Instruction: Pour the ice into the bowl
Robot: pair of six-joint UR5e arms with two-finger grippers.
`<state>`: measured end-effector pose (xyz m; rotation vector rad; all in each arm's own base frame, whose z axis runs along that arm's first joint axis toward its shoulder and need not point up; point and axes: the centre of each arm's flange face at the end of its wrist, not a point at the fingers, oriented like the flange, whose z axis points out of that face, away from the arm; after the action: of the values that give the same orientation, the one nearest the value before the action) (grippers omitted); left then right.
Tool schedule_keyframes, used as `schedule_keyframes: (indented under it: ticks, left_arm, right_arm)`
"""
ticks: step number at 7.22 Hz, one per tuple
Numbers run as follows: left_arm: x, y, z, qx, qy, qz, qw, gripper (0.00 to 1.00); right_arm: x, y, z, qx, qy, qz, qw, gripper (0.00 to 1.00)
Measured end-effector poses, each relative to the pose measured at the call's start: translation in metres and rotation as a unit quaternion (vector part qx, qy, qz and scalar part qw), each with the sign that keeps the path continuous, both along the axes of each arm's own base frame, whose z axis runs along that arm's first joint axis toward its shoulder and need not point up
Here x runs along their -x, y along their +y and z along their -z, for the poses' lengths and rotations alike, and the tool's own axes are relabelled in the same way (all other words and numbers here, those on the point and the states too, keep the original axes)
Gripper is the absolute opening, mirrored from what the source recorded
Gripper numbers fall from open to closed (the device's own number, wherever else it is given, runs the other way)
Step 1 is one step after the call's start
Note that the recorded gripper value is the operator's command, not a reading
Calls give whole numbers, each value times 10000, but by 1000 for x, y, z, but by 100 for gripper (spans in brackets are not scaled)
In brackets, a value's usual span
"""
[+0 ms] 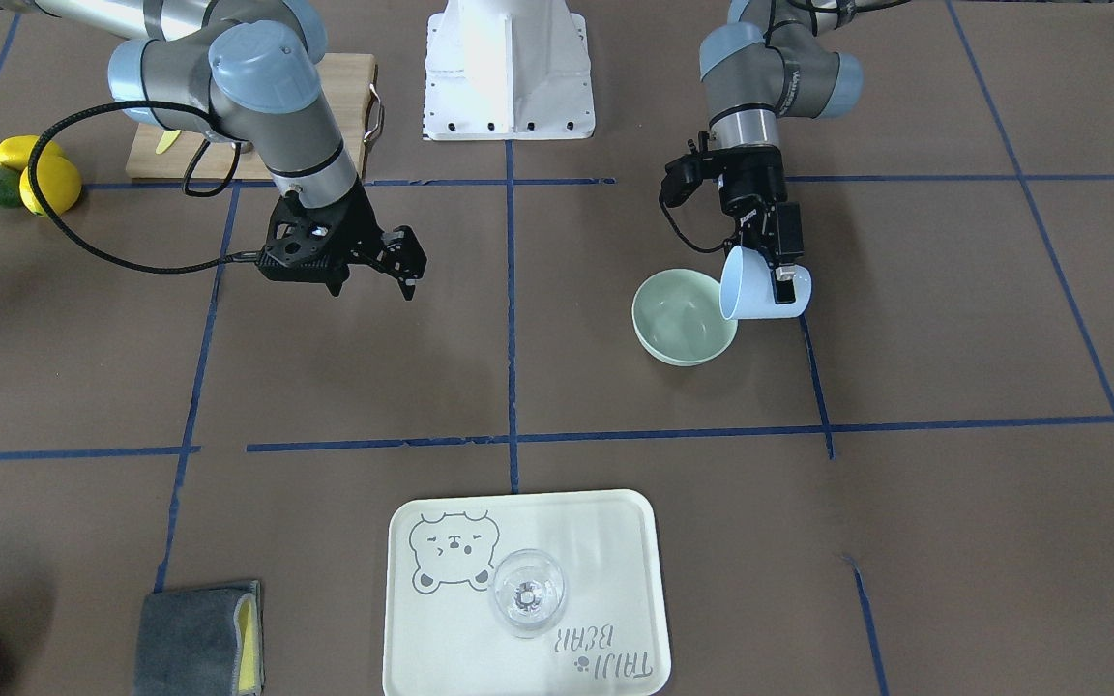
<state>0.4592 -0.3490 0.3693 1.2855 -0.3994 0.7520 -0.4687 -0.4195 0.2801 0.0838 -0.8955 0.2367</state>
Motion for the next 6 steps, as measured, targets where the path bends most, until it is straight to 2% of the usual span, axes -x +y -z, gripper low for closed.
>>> schedule_keyframes:
  ticks: [3, 6]
  left_arm:
    - [-6, 2, -7, -127, -1161, 113, 9931, 0]
    - [-17, 2, -2, -78, -1770, 144, 9841, 0]
  right_arm:
    - [1, 1, 4, -5, -33, -8, 10000, 100]
    - [2, 1, 6, 6, -54, -23, 10000, 100]
